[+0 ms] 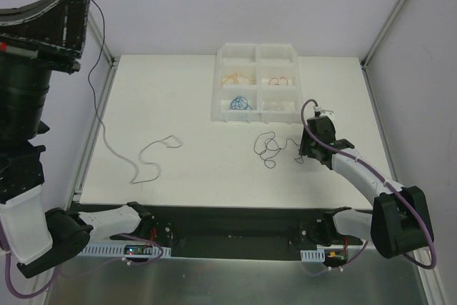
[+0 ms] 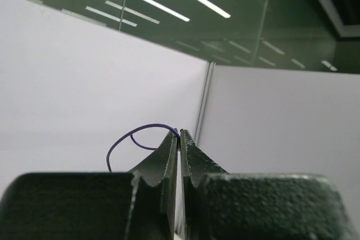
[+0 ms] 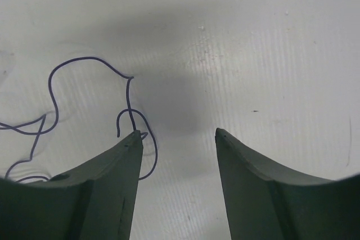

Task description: Untangle the cables

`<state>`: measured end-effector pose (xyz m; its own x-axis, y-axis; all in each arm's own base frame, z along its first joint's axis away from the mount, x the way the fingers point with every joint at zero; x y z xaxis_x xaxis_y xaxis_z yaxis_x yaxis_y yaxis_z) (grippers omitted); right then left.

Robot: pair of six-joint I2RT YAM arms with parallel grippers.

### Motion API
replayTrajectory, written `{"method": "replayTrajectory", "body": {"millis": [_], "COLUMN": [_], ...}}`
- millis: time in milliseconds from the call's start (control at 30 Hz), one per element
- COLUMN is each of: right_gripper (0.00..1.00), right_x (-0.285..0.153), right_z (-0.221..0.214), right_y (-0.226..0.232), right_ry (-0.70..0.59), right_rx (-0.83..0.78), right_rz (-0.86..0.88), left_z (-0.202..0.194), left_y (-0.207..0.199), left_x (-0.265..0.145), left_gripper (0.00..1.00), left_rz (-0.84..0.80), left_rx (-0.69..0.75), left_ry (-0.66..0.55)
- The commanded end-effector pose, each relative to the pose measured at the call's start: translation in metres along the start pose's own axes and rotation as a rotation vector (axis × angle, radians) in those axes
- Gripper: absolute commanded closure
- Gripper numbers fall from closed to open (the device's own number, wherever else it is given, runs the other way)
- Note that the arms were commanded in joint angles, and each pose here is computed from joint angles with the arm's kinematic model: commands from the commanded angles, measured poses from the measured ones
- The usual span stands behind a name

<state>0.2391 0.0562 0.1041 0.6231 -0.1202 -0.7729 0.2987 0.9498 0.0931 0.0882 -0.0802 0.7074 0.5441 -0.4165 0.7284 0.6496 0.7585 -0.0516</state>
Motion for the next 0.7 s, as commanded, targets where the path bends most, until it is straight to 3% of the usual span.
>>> {"method": "replayTrajectory", "body": {"millis": [0, 167, 300, 667], "right_gripper": [0.41, 0.3, 0.28, 0.24], "right_x": [-0.012, -0.025, -0.041, -0.072], "right_z": [0.019, 0.028, 0.033, 0.045], "right_y": [-0.01, 0.016, 0.029, 0.037], "right_ry": [-0.043, -0.011, -0.006, -0.046], "right_rx": [-0.036, -0.062, -0.064, -0.02], "right_rz": [-0.058, 0.128, 0.234, 0.346], "left_z": [-0.042, -0.087, -0.132, -0.155], "left_y": [0.012, 0.021, 0.035, 0.053], "left_x": [0.014, 0.008, 0.001, -0.015], "left_gripper": [1.0, 1.0, 1.0, 1.0], "left_rz": [0.061, 0.113, 0.215, 0.348], "left_rx": [0.053, 0.068, 0.076, 0.148], "left_ry": [0.11, 0.233, 0.364, 0.488]}}
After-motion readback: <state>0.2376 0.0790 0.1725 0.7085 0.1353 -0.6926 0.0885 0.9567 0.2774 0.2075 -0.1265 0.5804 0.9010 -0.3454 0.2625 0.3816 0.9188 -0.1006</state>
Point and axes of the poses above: each gripper's point midway between its finger pads, its own x axis out along the fingers, its own y axis along the line the jaws close on, z = x × y, the point moved 6 cm from there along -x, back along the fingers, and after that the axes turned 10 degrees about x, right-handed, at the moved point
